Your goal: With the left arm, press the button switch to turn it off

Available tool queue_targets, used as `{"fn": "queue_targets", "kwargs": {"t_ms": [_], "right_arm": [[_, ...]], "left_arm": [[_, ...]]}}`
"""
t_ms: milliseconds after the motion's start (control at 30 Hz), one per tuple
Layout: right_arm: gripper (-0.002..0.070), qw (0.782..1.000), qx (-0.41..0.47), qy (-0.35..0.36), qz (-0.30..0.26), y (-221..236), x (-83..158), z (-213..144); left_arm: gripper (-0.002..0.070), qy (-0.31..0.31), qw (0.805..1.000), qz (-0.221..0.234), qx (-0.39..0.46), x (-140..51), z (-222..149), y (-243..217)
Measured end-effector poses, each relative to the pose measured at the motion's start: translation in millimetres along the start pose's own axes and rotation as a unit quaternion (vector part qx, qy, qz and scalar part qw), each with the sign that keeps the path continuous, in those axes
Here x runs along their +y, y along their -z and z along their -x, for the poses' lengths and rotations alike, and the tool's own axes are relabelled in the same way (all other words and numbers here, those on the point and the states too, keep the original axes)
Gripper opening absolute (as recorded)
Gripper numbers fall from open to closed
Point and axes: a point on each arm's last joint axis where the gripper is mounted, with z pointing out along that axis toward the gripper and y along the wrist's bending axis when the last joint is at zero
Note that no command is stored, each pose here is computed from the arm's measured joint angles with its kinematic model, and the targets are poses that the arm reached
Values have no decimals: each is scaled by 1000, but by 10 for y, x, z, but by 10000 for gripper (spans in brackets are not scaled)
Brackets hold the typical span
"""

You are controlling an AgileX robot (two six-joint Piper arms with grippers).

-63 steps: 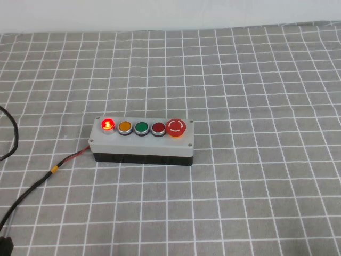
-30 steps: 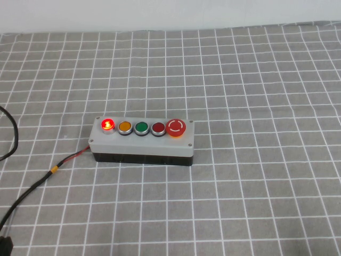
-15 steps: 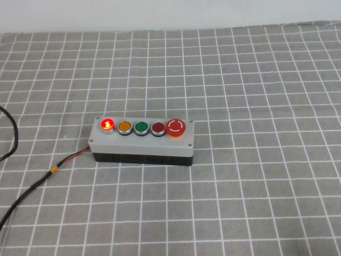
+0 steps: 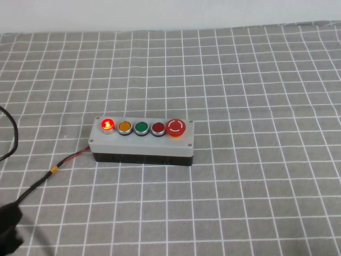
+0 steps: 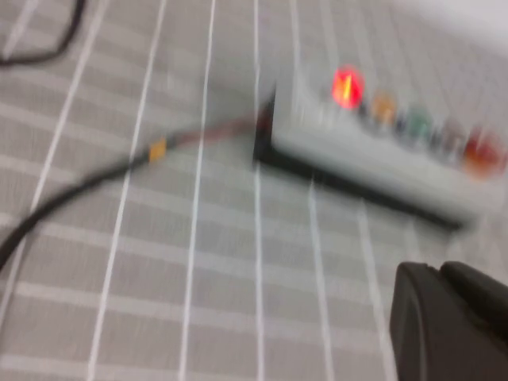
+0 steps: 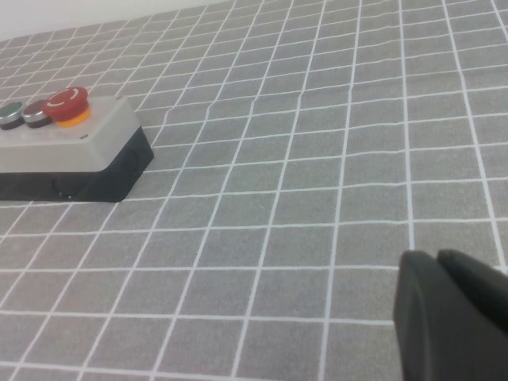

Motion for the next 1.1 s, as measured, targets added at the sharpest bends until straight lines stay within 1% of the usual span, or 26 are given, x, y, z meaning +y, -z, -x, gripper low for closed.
{"fn": "queue_targets", "kwargs": {"t_ms": [67, 133, 233, 333, 433, 533, 700, 800, 900, 1000, 1100], "right_arm": [[-17, 1000, 0, 0, 0, 0, 0, 0], [-17, 1000, 0, 0, 0, 0, 0, 0], [-17, 1000, 0, 0, 0, 0, 0, 0], [-17, 1000, 0, 0, 0, 0, 0, 0], [-17, 1000, 0, 0, 0, 0, 0, 0], [-17, 1000, 0, 0, 0, 0, 0, 0], [-17, 1000, 0, 0, 0, 0, 0, 0], [-17, 1000, 0, 0, 0, 0, 0, 0], [-17, 1000, 0, 0, 0, 0, 0, 0], [-17, 1000, 0, 0, 0, 0, 0, 0], [-17, 1000, 0, 0, 0, 0, 0, 0]], "left_arm": [[-3, -30, 997, 14, 72, -83, 155, -51], [-3, -63, 988, 23, 141, -164, 334, -150], [-3, -100, 973, 29, 206, -239, 568, -392], [-3, -122, 965, 26, 232, -289, 759, -659], [-3, -135, 959, 13, 249, -348, 930, -927], [-3, -140, 953, 3, 269, -382, 1057, -1222], [-3, -147, 945, -1, 293, -403, 1224, -1654], [-3, -151, 937, -3, 314, -409, 1270, -1898], [-3, -160, 931, -8, 329, -453, 1273, -2151], [-3, -169, 926, -18, 336, -535, 1289, -2361], [-3, -181, 916, -19, 357, -575, 1261, -2545]]}}
